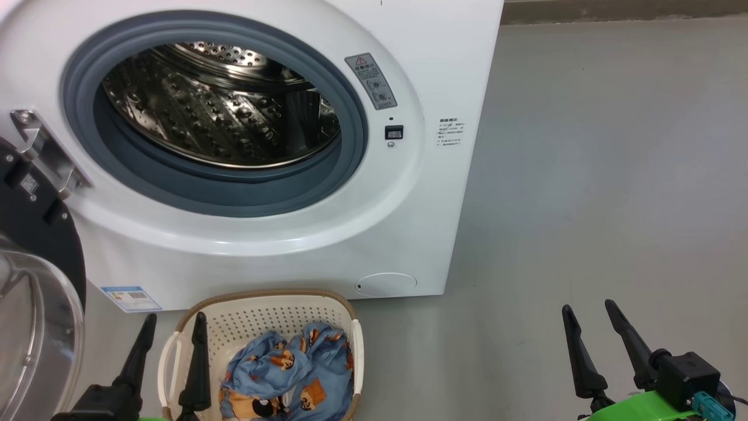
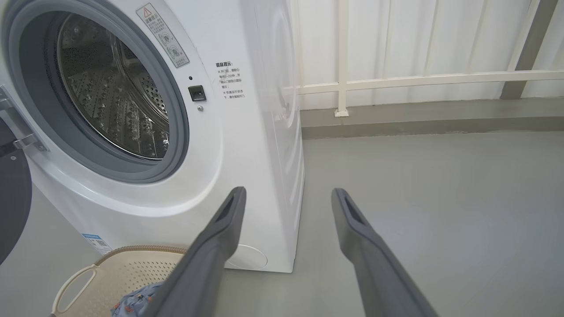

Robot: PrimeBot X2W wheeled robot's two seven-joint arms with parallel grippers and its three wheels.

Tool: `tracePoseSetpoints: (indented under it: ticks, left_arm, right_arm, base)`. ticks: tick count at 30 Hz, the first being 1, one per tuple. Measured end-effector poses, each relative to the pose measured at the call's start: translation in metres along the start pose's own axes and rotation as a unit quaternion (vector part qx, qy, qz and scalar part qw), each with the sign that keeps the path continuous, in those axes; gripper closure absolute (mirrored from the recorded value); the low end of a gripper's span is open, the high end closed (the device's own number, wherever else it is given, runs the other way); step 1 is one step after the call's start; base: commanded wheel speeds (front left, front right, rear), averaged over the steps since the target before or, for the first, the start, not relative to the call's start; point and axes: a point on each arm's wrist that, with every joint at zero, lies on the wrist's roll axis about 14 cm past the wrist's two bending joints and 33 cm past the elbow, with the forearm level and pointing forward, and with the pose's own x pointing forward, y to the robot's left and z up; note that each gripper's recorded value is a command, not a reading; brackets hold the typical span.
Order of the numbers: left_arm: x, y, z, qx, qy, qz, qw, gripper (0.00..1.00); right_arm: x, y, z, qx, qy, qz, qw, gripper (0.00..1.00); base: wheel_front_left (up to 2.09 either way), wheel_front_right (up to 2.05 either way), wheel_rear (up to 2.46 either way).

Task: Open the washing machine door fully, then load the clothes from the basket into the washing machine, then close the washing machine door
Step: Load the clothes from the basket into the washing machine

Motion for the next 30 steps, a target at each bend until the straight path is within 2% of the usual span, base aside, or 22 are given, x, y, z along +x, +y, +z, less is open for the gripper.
tracePoseSetpoints:
  ticks: [30]
  left_arm:
    - [-0.0022,-0.0055,0.0044,-0.001,-0.007,-0.008,1.0,0.0]
  right_arm:
    - [-0.0002,0.002,0.0051,0.001,-0.007,0.002,1.0,0.0]
  base:
    - [0.02,-0.02,0.0]
